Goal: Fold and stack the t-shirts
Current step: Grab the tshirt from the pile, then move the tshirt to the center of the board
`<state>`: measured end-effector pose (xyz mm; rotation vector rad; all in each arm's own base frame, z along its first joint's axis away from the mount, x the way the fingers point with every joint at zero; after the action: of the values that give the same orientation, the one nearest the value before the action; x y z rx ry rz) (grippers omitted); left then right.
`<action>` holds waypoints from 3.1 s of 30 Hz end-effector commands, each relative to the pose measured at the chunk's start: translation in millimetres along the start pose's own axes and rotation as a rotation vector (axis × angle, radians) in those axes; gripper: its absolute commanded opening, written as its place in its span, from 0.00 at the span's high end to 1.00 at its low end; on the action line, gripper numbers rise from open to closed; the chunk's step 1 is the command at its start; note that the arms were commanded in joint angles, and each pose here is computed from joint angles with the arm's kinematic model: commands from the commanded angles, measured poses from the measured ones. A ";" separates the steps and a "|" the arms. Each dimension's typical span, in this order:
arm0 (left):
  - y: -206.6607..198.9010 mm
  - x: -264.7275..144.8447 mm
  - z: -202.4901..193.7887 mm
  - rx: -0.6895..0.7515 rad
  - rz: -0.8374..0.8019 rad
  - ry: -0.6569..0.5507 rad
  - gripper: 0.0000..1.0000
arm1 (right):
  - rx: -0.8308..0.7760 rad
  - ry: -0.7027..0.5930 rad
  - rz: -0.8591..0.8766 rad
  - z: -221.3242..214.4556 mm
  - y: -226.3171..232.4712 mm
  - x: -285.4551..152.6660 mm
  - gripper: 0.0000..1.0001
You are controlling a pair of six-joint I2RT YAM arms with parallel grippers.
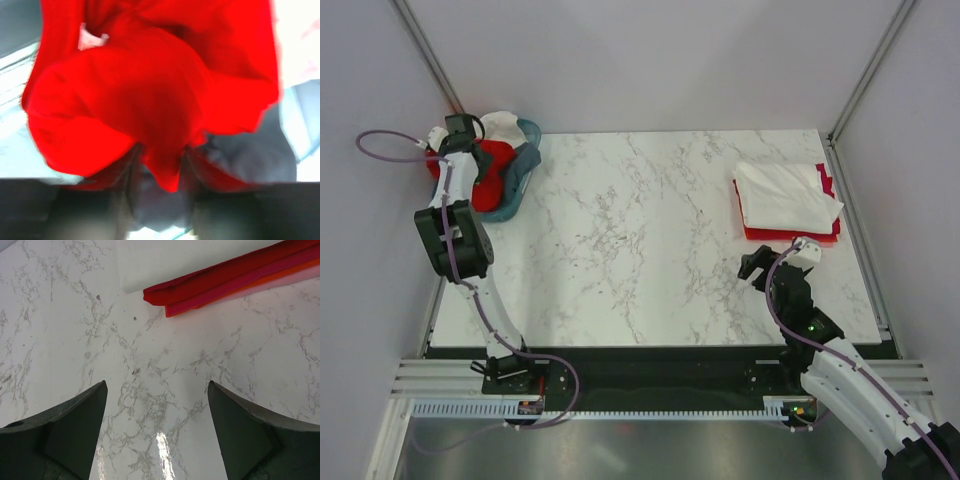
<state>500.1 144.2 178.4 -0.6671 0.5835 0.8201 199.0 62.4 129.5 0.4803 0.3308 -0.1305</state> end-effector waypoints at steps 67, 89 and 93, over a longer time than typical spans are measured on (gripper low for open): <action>-80.8 -518.0 -87.6 -0.019 -1.436 0.269 0.97 | 0.016 -0.037 -0.029 9.1 0.7 0.3 0.06; 115.8 -301.0 -169.5 0.130 -0.670 0.021 0.36 | -0.300 0.256 -0.139 21.8 67.1 82.3 0.34; 125.1 -299.0 -172.1 0.176 -0.629 0.031 0.24 | -0.379 0.262 -0.238 23.5 73.0 112.8 0.42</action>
<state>203.7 -66.9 234.1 -0.7413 0.4220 0.1227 310.7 114.1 141.6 0.1794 0.6409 -0.1732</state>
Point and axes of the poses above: each gripper's point midway between its finger pads, its own x axis out along the fingers, its own y axis along the line the jaws close on, z = x × y, the point moved 6 cm from there along -x, back along the fingers, and after that the axes turned 3 degrees about x, right-handed, at the moved point
